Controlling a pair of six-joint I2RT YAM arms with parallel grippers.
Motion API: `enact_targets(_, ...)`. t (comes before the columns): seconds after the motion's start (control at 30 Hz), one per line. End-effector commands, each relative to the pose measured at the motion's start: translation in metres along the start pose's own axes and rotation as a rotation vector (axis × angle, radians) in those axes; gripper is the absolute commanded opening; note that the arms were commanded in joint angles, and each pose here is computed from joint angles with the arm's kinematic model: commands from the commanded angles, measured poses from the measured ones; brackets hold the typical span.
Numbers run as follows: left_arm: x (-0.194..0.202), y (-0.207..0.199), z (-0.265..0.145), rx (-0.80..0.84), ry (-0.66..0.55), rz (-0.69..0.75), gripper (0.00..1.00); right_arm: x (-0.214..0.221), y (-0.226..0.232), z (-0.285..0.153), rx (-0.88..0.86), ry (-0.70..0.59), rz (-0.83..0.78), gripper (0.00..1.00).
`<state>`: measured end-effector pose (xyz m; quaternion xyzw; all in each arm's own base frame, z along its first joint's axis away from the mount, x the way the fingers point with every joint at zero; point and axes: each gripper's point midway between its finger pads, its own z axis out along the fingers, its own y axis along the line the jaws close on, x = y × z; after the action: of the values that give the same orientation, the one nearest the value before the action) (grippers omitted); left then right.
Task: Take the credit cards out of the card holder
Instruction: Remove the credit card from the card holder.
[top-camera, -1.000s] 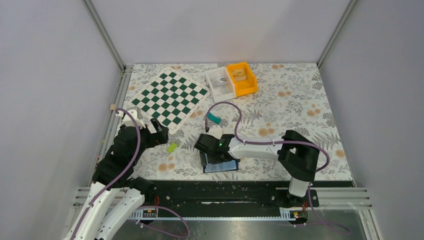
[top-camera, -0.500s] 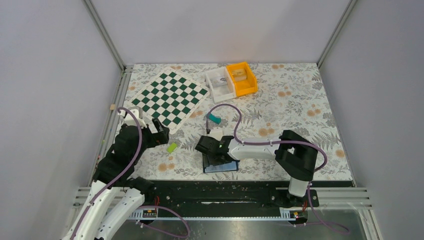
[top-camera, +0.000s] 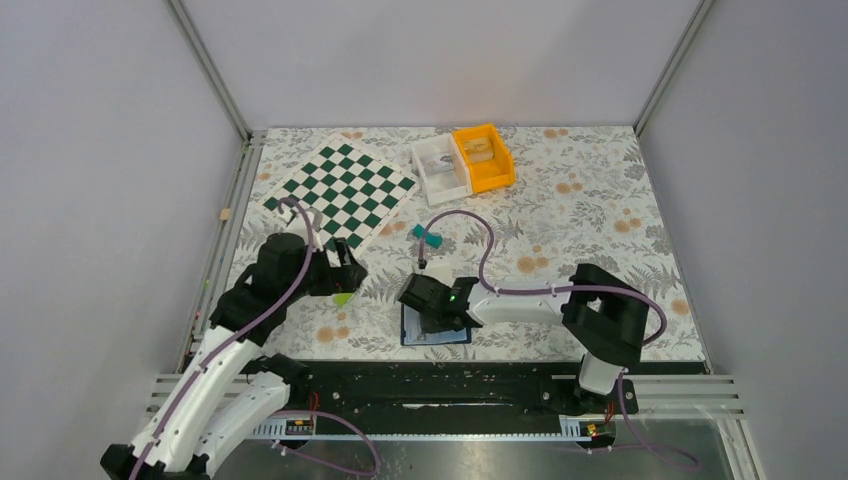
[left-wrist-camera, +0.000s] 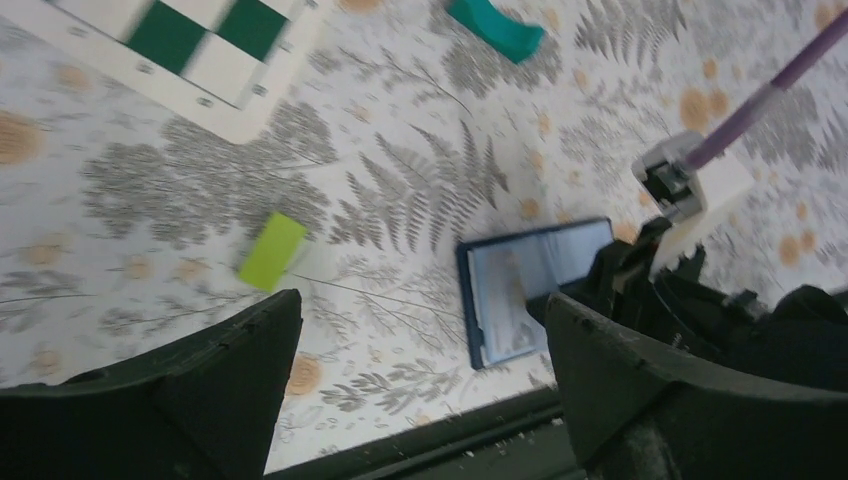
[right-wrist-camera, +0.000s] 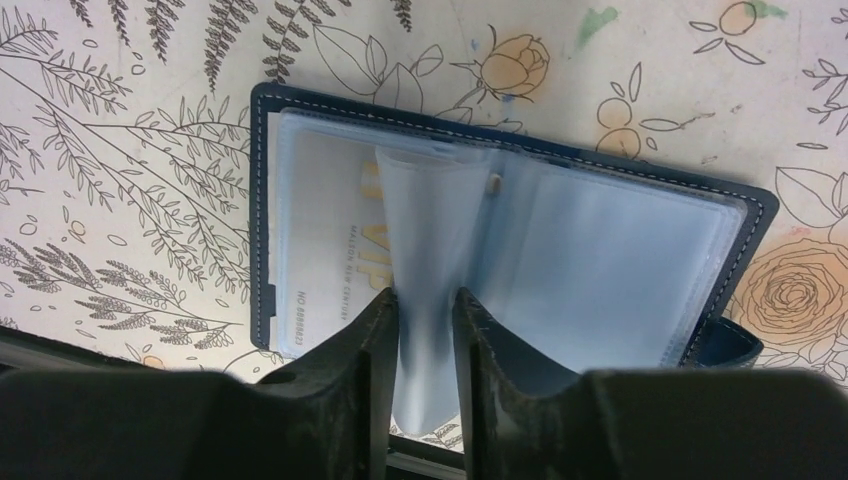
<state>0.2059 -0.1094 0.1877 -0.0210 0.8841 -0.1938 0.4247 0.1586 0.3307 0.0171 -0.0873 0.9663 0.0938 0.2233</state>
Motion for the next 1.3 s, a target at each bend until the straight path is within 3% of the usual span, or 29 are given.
enact_targets(0.0,0.027,-0.047,0.011,0.247,0.175,-0.081,0.87,0.000,-0.001,-0.008,-0.044,-0.038,0.017,0.31)
enact_targets(0.23,0.064,-0.055,0.032,0.315,0.302,-0.202,0.73,0.000,0.001,-0.014,-0.131,-0.076,0.033,0.31)
enact_targets(0.47,0.088,-0.069,0.048,0.392,0.393,-0.305,0.66,0.000,-0.013,-0.020,-0.165,-0.111,0.076,0.41)
enact_targets(0.6,0.097,-0.074,0.059,0.393,0.416,-0.344,0.58,-0.001,-0.021,-0.023,-0.182,-0.133,0.100,0.41)
enact_targets(0.87,0.111,-0.092,0.074,0.403,0.457,-0.331,0.49,-0.004,-0.040,-0.027,-0.209,-0.169,0.168,0.32)
enact_targets(1.27,0.133,-0.136,0.090,0.464,0.547,-0.254,0.38,-0.008,-0.058,-0.034,-0.286,-0.205,0.296,0.39)
